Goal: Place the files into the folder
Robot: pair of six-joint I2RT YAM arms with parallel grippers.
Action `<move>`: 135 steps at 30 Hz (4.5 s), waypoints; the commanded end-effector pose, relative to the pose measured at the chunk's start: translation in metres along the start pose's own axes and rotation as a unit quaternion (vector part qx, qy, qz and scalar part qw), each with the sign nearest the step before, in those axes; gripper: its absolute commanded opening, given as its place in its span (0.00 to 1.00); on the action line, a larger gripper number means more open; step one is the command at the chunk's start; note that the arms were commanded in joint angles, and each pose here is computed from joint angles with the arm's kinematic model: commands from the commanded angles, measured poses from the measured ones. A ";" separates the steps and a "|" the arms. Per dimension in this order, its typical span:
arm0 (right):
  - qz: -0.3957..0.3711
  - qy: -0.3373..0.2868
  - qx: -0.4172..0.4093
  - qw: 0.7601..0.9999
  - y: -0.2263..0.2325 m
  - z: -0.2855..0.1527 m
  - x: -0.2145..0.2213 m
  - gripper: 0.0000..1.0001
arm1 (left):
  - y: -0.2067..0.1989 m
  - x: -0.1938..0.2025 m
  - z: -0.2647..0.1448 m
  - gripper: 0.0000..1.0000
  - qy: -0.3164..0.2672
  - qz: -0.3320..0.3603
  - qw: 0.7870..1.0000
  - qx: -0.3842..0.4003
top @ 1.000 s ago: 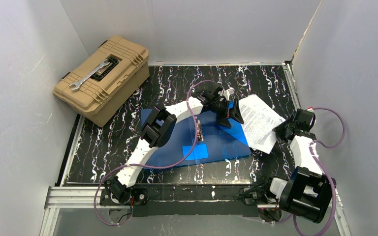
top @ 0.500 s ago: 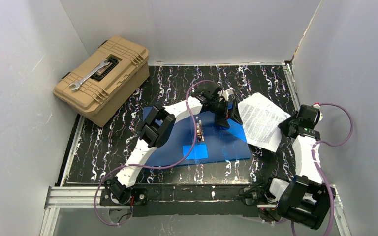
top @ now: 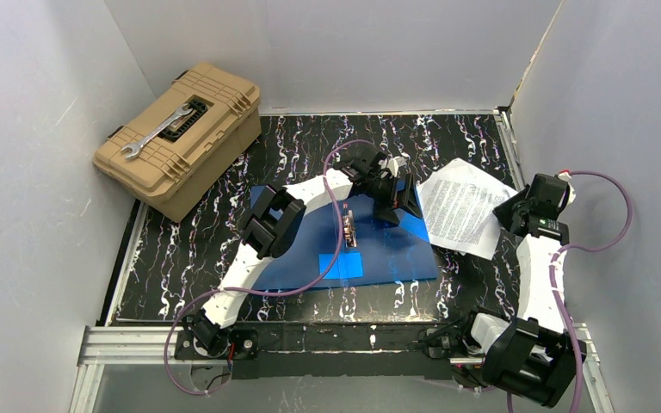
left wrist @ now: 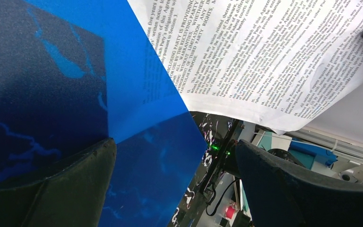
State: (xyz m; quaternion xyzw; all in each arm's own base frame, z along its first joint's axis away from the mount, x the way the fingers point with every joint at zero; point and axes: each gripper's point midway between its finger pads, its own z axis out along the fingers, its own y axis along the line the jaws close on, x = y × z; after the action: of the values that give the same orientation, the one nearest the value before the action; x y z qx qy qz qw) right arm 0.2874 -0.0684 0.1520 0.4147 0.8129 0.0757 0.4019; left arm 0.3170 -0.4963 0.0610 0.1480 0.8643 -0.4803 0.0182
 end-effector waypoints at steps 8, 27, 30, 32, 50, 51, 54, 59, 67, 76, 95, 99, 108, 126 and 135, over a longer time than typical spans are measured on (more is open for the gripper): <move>-0.002 -0.039 -0.012 0.999 0.016 -0.024 -0.029 0.25 | -0.019 -0.002 -0.025 0.96 -0.009 0.014 1.000 0.003; -0.005 -0.091 -0.038 0.995 0.043 -0.068 -0.070 0.13 | -0.046 -0.007 -0.053 0.97 -0.026 0.037 0.999 0.011; -0.004 -0.099 -0.055 0.994 0.051 -0.078 -0.075 0.03 | -0.055 -0.008 -0.062 0.97 -0.033 0.042 0.998 0.018; 0.000 -0.108 -0.071 0.992 0.058 -0.085 -0.080 0.01 | -0.062 -0.007 -0.067 0.97 -0.034 0.042 0.998 0.026; 0.050 -0.088 -0.272 0.957 0.140 -0.156 -0.089 0.01 | -0.122 0.001 -0.139 0.98 -0.130 -0.022 0.987 0.097; 0.053 -0.090 -0.279 0.955 0.143 -0.160 -0.090 0.01 | -0.125 0.001 -0.143 0.98 -0.136 -0.026 0.986 0.097; 0.066 -0.085 -0.302 0.947 0.151 -0.170 -0.090 0.01 | -0.134 0.001 -0.155 0.98 -0.159 -0.043 0.981 0.101; 0.083 -0.059 -0.341 0.935 0.165 -0.179 -0.087 0.01 | -0.152 -0.009 -0.172 0.98 -0.204 -0.060 0.970 0.120; 0.100 -0.041 -0.381 0.918 0.179 -0.198 -0.085 0.01 | -0.168 -0.028 -0.186 0.98 -0.254 -0.089 0.951 0.151; 0.110 -0.021 -0.390 0.914 0.176 -0.191 -0.070 0.01 | -0.172 -0.049 -0.192 0.76 -0.300 -0.096 0.934 0.168; 0.093 0.004 -0.291 0.952 0.116 -0.085 -0.017 0.01 | -0.140 -0.086 -0.168 0.00 -0.315 -0.063 0.937 0.136; 0.095 0.015 -0.249 0.964 0.091 -0.054 0.003 0.07 | -0.126 -0.092 -0.163 0.00 -0.309 -0.061 0.940 0.128; 0.089 0.021 -0.175 0.980 0.042 -0.013 0.040 0.34 | -0.102 -0.079 -0.139 0.00 -0.270 -0.042 0.955 0.112; -0.019 -0.015 -0.204 0.979 0.065 -0.071 0.008 0.81 | -0.135 -0.030 -0.196 0.00 -0.217 0.071 0.970 0.084; -0.071 0.003 -0.356 0.932 0.126 -0.114 0.000 0.92 | -0.159 0.026 -0.240 0.00 -0.190 0.125 0.971 0.077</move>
State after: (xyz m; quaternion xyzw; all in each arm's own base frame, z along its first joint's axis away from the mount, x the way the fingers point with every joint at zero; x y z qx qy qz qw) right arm 0.2767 0.0117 0.2312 0.2873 0.7840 0.2733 0.4776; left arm 0.3091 -0.3884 0.3092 0.1201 0.7788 -0.5637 0.2475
